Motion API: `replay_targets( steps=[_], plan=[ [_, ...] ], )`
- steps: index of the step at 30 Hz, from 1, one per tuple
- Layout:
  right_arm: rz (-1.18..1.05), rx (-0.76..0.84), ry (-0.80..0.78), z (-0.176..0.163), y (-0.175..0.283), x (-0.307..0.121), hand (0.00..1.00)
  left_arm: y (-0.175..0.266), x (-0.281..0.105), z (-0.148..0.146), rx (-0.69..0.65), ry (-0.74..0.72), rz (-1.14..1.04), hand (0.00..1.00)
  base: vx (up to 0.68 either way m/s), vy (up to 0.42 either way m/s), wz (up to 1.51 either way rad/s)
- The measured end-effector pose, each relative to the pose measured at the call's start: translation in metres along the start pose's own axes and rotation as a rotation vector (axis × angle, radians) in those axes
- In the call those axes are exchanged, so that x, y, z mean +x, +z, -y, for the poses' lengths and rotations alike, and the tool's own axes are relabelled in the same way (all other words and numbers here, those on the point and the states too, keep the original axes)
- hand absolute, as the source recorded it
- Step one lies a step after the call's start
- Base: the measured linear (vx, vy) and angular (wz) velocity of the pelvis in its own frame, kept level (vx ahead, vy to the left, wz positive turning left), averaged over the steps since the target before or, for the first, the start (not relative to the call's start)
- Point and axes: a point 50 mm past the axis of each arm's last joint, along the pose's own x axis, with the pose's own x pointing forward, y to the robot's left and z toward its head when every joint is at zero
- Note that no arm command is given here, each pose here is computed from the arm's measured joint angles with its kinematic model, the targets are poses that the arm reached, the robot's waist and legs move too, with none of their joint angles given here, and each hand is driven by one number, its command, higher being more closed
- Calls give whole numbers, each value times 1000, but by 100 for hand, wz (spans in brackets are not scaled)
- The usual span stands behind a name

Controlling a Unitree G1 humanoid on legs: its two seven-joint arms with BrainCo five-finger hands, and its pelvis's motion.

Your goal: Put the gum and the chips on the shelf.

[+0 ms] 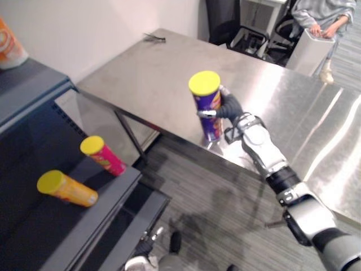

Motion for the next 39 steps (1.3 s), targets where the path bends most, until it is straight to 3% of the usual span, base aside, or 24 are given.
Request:
replay_targets(
  steps=[9,17,30,39],
  plan=[
    [63,84,-70,7,3,-23,100,0,0,-1,3,5,-2,0,20,-6,-9],
    [357,235,-280,32,44,-71,100,-13,-4,-8,15,47,-59,0,-25,-8,-21],
    [318,141,-575,72,30,-169,100,-28,-10,-12,46,57,-107,0,-18,-4,-16],
    [252,92,-688,85,21,-201,100,-34,-13,-11,45,45,-122,0,11,-5,-4]
  ],
)
